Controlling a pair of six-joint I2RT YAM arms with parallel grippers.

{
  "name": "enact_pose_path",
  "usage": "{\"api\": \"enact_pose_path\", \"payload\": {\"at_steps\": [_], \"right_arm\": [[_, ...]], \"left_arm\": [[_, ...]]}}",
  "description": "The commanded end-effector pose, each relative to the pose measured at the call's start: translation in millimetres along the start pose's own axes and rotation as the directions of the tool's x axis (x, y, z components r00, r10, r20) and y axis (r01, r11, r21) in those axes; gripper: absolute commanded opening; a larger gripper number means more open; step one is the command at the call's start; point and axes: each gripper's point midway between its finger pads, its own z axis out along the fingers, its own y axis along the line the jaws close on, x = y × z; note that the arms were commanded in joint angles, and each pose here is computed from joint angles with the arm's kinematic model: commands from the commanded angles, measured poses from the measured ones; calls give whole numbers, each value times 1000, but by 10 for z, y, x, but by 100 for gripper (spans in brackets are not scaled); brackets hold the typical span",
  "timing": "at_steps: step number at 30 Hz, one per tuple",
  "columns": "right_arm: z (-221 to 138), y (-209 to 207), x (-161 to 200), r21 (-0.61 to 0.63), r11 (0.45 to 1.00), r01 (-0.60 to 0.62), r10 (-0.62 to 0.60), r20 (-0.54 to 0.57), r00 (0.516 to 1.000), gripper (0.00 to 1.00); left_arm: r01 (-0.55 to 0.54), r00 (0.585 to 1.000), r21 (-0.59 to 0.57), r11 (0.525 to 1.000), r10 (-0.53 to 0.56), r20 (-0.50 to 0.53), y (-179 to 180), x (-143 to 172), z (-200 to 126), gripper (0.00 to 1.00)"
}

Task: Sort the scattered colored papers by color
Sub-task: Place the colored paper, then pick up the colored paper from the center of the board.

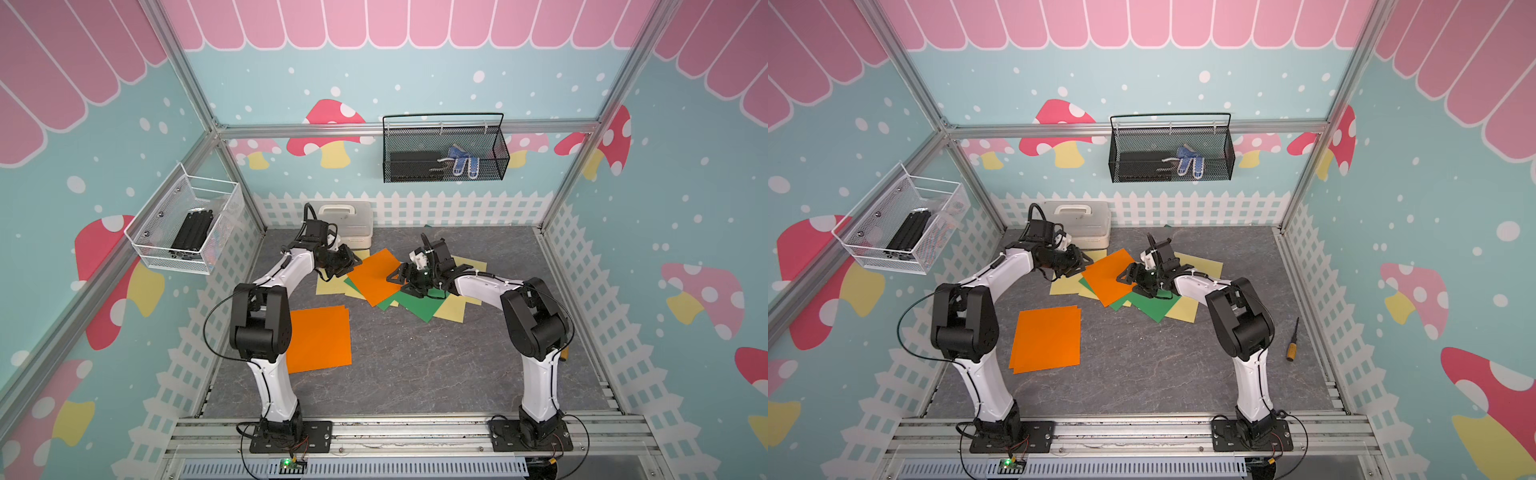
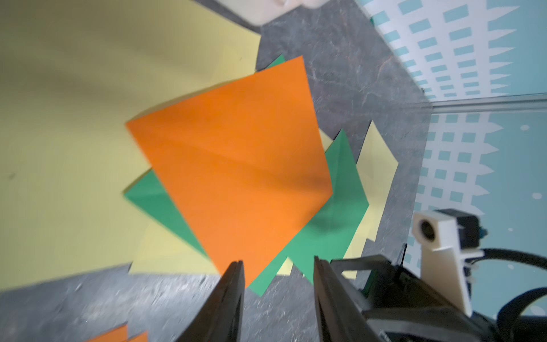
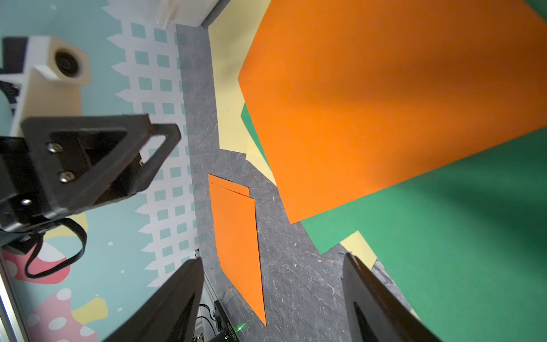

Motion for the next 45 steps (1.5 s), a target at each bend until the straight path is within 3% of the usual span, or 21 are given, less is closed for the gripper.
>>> {"api": "enact_pose_path", "payload": {"at_steps": [1,6,12,29,45], "right_arm": [[34,-41,-69,-36,995,-89,90,26,996,77],[48,-153,-115,-40,990,-132,134,34,990,77],[100,-323,-201,-45,984,-173,175,42,984,77],[271,-659,-294,-52,967,-249,251,33,967,77],[316,-516,-464,-109,972,-209,216,61,974,73]], "left_arm": [[14,1000,45,999,-13,-24,-91,-93,249,41],[25,998,69,997,-22,-58,-81,-184,603,41],[43,996,65,997,-38,-76,1,-198,776,41],[75,989,22,997,-72,-129,211,13,949,41],[115,980,8,993,-112,-161,370,276,1081,41]]}}
